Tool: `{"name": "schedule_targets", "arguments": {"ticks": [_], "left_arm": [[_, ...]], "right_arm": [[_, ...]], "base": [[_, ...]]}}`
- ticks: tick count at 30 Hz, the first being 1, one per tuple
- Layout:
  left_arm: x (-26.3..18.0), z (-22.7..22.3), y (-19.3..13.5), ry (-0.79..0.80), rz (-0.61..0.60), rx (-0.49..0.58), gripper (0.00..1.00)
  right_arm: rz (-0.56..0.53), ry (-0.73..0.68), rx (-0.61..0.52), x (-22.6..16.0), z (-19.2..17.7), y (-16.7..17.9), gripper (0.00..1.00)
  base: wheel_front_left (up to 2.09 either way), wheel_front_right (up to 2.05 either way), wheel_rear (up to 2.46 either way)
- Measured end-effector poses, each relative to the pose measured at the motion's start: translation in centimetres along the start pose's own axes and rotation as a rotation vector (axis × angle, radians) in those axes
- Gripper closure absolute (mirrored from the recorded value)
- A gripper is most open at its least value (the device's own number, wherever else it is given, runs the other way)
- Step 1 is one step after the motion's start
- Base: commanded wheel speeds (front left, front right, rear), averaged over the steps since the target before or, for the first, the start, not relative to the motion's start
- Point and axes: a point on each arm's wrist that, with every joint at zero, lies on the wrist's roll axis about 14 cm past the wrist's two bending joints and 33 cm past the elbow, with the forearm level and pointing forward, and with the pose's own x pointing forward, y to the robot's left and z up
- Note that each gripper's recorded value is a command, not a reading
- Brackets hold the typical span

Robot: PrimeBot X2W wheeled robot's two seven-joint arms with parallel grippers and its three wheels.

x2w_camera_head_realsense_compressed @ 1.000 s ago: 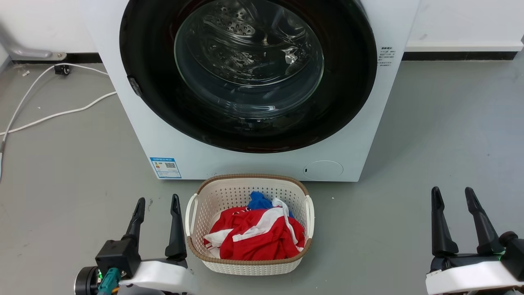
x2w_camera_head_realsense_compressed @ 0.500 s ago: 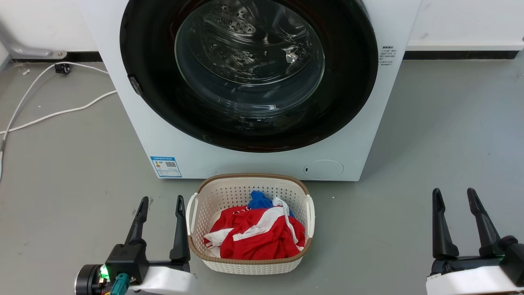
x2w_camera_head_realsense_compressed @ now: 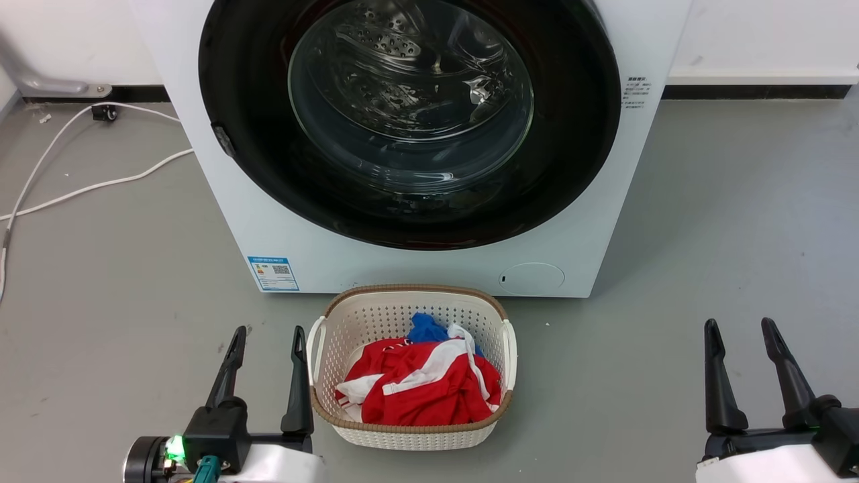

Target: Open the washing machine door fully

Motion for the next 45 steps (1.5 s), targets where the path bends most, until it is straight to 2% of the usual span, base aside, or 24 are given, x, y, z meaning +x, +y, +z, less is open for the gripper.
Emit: {"name": "schedule_targets", "arguments": {"ticks": [31, 32, 33, 36, 39, 41, 43, 45], "left_arm": [[-0.3, -1.4, 0.3, 0.044, 0.014, -0.015, 0.0], [-0.3, -1.4, 0.3, 0.045, 0.014, -0.015, 0.0], [-0.3, -1.4, 0.3, 0.045, 0.015, -0.014, 0.0], [-0.3, -1.4, 0.3, 0.045, 0.015, -0.014, 0.0], [-0.3, -1.4, 0.3, 0.044, 0.015, -0.014, 0.0], [-0.3, -1.4, 0.3, 0.044, 0.015, -0.014, 0.0], [-0.3, -1.4, 0.3, 0.045, 0.014, -0.014, 0.0], [-0.3, -1.4, 0.3, 0.046, 0.013, -0.015, 0.0]], "right_arm": [[-0.004, 0.041, 0.032, -0.2, -1.4, 0.1, 0.0], [-0.003, 0.043, 0.033, -0.2, -1.4, 0.1, 0.56], [-0.003, 0.043, 0.033, -0.3, -1.4, 0.1, 1.0], [-0.003, 0.042, 0.044, -0.3, -1.4, 0.2, 1.0], [-0.025, 0.032, 0.122, -0.3, -1.3, -0.1, 1.0], [-0.045, 0.027, 0.228, -0.3, -1.4, -0.1, 1.0], [-0.116, 0.018, 0.442, -0.5, -1.9, -1.0, 1.0], [-0.168, -0.008, 0.59, -0.5, -1.8, -2.0, 1.0]], "base": [[0.0, 0.0, 0.0], [0.0, 0.0, 0.0], [0.0, 0.0, 0.0], [0.0, 0.0, 0.0], [0.0, 0.0, 0.0], [0.0, 0.0, 0.0], [0.0, 0.0, 0.0], [0.0, 0.0, 0.0]]}}
